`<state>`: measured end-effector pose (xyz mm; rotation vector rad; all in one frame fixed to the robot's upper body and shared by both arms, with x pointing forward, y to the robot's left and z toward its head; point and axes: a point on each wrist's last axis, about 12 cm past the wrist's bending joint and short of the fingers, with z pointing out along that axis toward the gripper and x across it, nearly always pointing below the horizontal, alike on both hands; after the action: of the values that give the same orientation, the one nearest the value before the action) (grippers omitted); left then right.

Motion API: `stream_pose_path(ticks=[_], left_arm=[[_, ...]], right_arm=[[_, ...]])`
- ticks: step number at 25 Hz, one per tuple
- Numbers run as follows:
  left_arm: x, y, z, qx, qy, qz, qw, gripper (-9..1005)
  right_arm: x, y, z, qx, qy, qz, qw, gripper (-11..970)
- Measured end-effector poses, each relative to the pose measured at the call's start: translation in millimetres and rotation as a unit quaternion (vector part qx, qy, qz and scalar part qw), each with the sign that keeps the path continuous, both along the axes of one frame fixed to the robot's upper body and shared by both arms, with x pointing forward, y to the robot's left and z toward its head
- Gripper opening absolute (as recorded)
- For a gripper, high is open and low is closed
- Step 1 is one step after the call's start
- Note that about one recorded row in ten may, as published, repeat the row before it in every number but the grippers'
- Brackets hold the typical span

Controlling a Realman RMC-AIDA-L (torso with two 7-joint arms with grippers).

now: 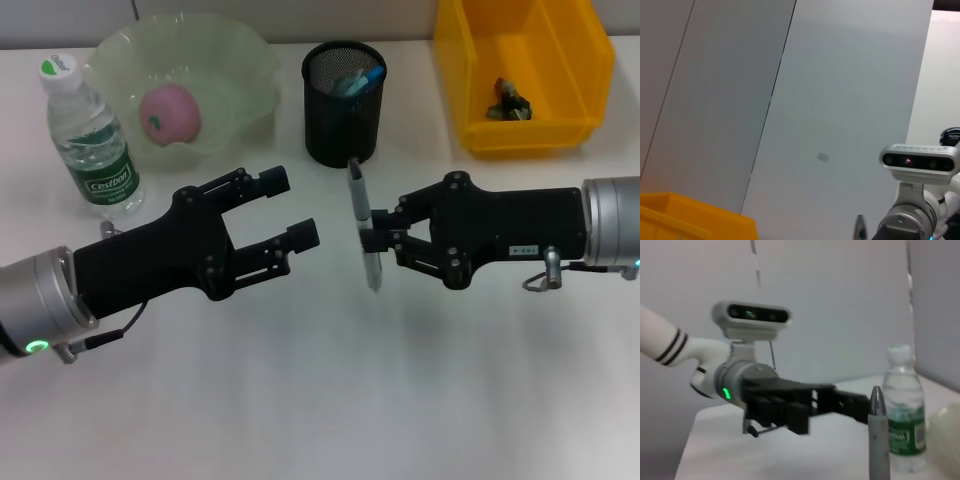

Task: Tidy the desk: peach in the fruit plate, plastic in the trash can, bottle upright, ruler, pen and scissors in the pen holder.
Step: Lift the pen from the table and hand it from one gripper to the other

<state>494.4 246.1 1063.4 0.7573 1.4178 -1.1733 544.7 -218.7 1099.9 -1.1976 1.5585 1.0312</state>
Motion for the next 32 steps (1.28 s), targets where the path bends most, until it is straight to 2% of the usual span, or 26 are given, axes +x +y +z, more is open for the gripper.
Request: stream_pose_path(ticks=[7, 18, 29, 32], left_arm=[[4.7, -4.8, -1.9, 0.009, 0.005, 0.005, 1.000, 753], [7.3, -10.4, -2.3, 0.014, -0.009, 0.002, 1.000, 753], [7.0, -12.9, -3.8, 0.017, -0.028, 0.007, 0.999, 694], [7.9, -12.7, -3.7, 0.018, -0.029, 0.009, 0.999, 549]], right_arm=[[-0.9, 10.4, -1.4, 0.017, -0.034, 0.027, 0.999, 120], [8.8, 26.1, -4.6, 0.016, -0.020, 0.028, 0.999, 120], [14.0, 37.1, -7.8, 0.008, -0.007, 0.029, 1.000, 121], [14.1, 37.2, -7.9, 0.009, -0.006, 0.027, 1.000, 121]])
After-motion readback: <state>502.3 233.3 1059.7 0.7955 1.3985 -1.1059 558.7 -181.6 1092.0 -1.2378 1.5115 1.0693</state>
